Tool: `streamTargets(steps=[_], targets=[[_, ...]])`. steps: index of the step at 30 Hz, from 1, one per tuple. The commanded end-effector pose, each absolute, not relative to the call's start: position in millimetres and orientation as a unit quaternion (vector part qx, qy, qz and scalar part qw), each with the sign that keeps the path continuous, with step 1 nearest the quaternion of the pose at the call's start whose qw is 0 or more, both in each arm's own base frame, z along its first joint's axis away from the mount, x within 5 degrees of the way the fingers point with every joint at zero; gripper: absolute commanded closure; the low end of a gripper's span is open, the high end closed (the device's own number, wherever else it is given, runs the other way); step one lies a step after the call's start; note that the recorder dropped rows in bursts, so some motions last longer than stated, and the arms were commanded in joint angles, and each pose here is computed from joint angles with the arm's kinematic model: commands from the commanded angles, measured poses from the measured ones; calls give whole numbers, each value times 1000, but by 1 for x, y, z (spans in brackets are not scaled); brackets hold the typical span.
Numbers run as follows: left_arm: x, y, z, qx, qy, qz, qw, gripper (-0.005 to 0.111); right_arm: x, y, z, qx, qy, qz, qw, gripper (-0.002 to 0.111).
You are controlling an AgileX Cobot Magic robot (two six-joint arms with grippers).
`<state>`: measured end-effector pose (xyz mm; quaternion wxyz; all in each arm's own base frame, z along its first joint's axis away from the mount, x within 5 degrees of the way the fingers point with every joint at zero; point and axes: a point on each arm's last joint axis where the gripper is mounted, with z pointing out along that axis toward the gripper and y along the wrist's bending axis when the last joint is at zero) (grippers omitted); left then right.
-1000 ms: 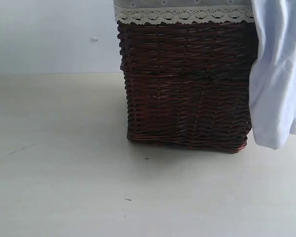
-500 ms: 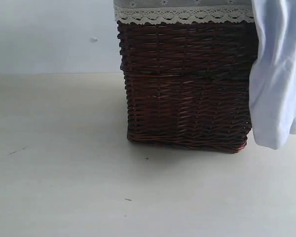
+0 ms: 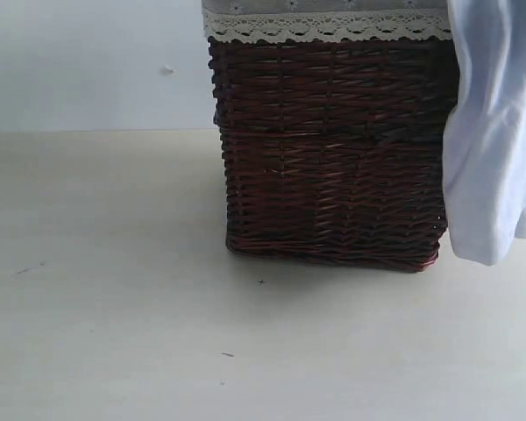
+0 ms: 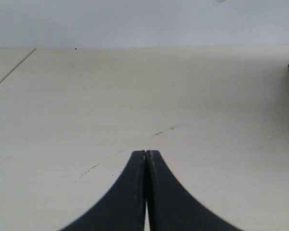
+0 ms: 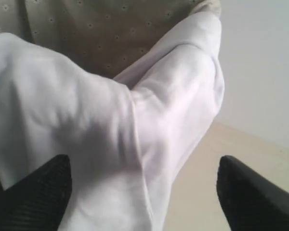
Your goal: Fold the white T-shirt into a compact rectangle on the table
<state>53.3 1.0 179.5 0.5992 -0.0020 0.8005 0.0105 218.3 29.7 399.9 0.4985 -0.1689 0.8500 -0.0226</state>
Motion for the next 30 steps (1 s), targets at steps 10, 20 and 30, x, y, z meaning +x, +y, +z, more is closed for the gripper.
streamTargets(steps=[10,20,30], targets=[[53,1,181,-4,795,10,607,107,260,36,371,-169,868,-13,466,30],[53,1,181,-4,795,10,607,107,263,36,370,-207,860,-33,465,78],[53,1,181,-4,795,10,607,107,260,36,376,-216,848,-43,482,108]])
